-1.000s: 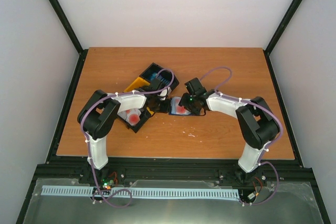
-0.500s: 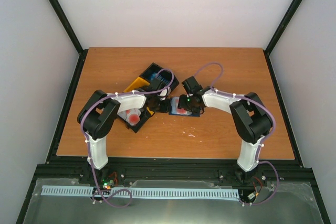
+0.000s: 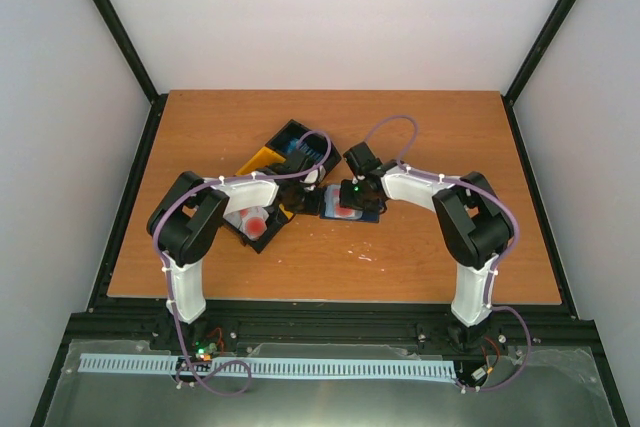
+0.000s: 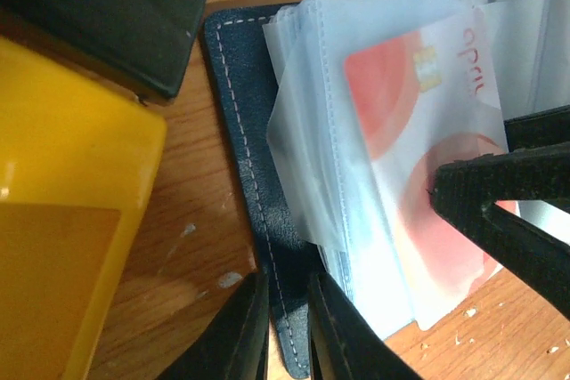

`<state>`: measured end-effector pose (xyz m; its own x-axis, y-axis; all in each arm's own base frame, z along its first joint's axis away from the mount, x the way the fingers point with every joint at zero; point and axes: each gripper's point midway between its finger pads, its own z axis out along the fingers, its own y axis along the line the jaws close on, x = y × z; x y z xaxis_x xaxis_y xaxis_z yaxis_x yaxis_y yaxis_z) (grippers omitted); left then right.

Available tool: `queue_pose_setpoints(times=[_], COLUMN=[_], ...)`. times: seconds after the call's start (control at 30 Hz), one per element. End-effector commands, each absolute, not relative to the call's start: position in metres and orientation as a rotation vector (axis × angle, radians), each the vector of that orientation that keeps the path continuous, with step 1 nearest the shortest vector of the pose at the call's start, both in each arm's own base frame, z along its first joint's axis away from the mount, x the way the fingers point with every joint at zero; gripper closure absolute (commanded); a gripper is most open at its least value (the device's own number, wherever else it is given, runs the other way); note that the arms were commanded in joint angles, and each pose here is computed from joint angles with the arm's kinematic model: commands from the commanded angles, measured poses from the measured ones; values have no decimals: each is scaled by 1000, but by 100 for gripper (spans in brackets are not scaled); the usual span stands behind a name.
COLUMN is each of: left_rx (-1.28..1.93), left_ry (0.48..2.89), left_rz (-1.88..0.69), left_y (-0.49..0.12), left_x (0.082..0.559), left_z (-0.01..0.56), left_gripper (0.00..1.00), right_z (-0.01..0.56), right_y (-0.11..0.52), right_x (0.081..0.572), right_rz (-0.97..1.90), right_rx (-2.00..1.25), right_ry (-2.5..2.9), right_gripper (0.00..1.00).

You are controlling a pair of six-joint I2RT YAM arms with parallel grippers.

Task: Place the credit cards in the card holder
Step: Insert the credit card into the card holder.

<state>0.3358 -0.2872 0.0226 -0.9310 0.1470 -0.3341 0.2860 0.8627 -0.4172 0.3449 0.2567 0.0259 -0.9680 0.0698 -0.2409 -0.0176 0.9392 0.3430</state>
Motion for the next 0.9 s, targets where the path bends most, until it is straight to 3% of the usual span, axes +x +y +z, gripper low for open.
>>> queue_pose_setpoints(times=[0.0,0.27,0.33,0.5,0.7,0.87], left_rx=[355,360,360,358,360,360], left_ry=[2710,2706,2705,2701,2705,2703], left_rz=[-680,-674,-675,-675,-675,-677], left_y=[-291,-290,-290,-290,-289,-290], left_x=[341,342,342,342,340,341], left_z=[36,38,39,40,38,38], left_gripper=[85,85,85,85,85,85], right_z=[1,23,27,42,65,50], right_y=[247,249,250,243,240,241], right_x=[330,341,343,342,335,314], right_rz=[445,488,485,453,460,479], right_rx=[75,60,38,-7,-98,-250], right_ry=[2926,2823,2813,2789,2757,2818], right_gripper=[65,72,69,51,47,54])
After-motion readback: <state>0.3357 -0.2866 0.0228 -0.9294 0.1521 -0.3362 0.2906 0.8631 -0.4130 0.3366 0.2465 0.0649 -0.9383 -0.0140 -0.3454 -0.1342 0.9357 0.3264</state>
